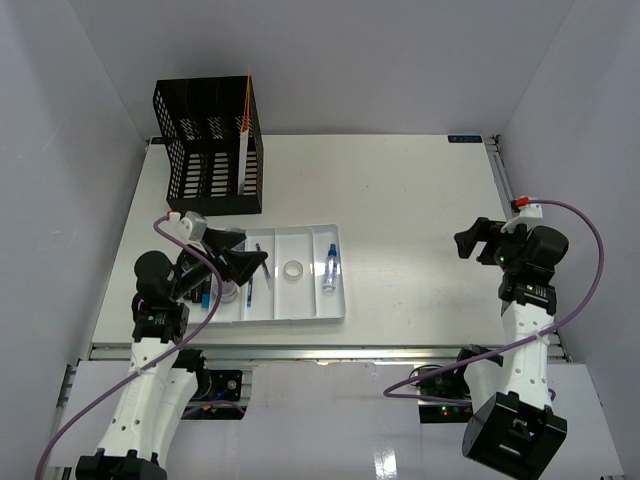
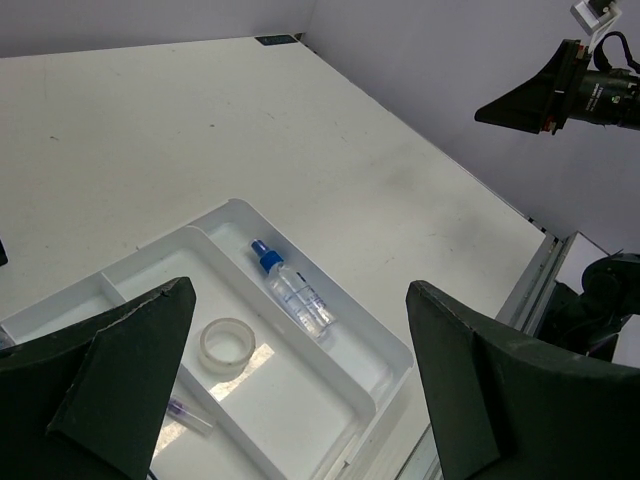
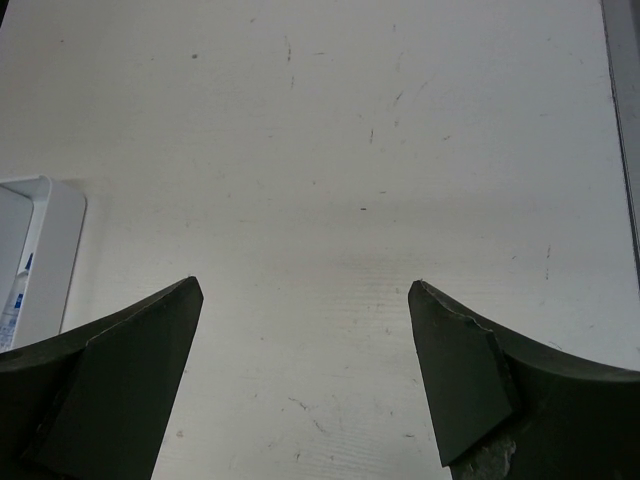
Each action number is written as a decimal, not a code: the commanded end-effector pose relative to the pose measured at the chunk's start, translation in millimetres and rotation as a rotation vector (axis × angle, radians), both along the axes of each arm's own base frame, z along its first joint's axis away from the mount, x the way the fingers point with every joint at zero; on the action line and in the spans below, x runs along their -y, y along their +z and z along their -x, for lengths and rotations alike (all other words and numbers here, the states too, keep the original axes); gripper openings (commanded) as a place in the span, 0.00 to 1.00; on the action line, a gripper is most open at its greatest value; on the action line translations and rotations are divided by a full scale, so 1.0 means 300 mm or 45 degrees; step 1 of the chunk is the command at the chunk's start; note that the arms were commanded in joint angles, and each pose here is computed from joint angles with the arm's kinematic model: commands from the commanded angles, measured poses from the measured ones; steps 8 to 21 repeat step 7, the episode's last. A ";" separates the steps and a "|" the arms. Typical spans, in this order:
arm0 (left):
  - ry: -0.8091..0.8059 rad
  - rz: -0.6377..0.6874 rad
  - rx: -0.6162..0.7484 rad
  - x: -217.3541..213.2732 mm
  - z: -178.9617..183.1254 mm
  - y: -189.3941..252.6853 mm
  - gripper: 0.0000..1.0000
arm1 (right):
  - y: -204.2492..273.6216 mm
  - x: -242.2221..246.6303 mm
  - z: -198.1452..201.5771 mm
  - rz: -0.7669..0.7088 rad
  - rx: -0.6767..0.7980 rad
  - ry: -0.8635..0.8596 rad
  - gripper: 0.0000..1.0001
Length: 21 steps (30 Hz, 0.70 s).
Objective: Organize the desk
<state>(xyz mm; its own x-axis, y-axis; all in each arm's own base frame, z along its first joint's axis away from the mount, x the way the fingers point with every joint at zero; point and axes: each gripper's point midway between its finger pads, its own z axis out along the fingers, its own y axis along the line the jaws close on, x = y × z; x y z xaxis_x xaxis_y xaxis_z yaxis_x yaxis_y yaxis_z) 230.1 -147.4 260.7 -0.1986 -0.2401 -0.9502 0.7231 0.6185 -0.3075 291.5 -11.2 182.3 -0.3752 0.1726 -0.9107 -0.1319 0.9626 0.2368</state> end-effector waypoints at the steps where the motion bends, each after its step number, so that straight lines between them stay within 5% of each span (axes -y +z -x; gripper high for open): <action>1: -0.031 -0.004 0.054 0.008 0.024 0.028 0.98 | 0.056 0.035 -0.016 0.040 0.045 -0.053 0.90; 21: -0.025 -0.012 0.074 0.006 0.029 0.033 0.98 | 0.058 0.052 -0.014 0.083 0.059 -0.070 0.90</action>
